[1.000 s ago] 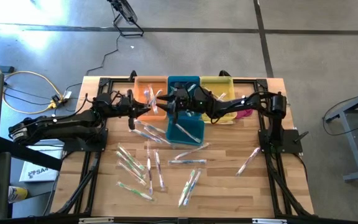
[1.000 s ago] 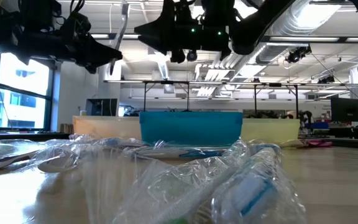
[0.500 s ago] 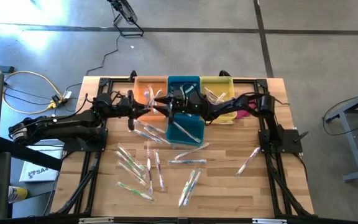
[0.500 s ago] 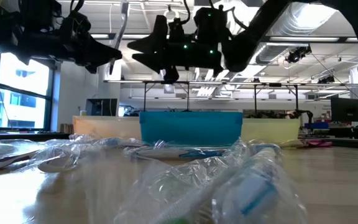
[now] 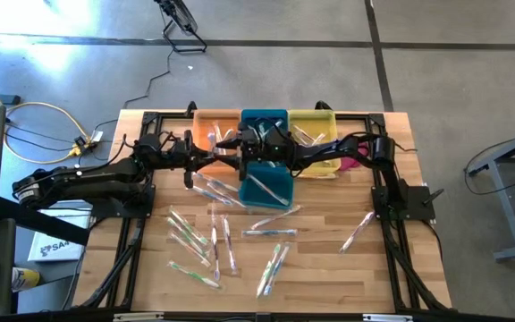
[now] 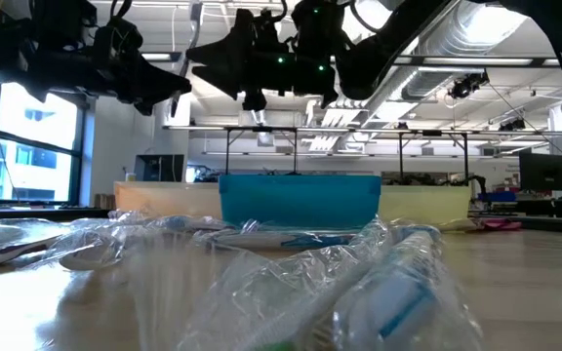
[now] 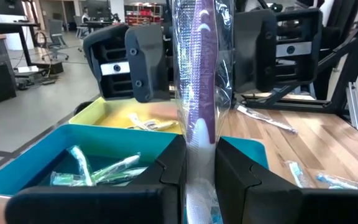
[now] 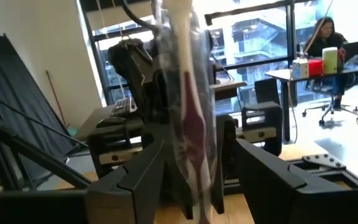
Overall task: Pick & Place Toothbrushes
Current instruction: Put the violet toothbrush into the yellow bin
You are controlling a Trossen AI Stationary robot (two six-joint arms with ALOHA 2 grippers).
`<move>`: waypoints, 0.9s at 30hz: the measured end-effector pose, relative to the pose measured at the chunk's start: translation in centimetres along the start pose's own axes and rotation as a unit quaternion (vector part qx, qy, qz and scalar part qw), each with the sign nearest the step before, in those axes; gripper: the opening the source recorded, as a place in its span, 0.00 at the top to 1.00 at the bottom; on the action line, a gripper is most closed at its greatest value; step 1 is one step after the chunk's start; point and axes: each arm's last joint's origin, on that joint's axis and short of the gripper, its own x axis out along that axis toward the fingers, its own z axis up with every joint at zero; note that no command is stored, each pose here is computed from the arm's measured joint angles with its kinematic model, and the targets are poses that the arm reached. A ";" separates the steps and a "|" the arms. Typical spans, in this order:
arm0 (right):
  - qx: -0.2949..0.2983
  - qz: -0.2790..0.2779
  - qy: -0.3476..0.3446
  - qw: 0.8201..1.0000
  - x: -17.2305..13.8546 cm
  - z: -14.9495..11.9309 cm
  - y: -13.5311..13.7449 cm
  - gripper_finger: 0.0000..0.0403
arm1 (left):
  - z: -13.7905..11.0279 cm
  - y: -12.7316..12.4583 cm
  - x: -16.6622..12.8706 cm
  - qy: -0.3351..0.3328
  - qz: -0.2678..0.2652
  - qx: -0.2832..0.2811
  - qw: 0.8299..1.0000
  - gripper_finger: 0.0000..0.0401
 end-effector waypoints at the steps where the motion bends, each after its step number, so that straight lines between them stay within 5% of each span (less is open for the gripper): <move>1: -0.005 0.001 -0.002 1.000 0.0 0.0 0.0 0.52 | 0.0 0.0 0.0 0.000 0.000 0.000 1.000 0.88; 27: -0.048 -0.005 -0.009 0.999 0.2 0.0 0.8 0.47 | 0.4 -0.9 0.3 -0.019 -0.012 0.009 1.000 0.88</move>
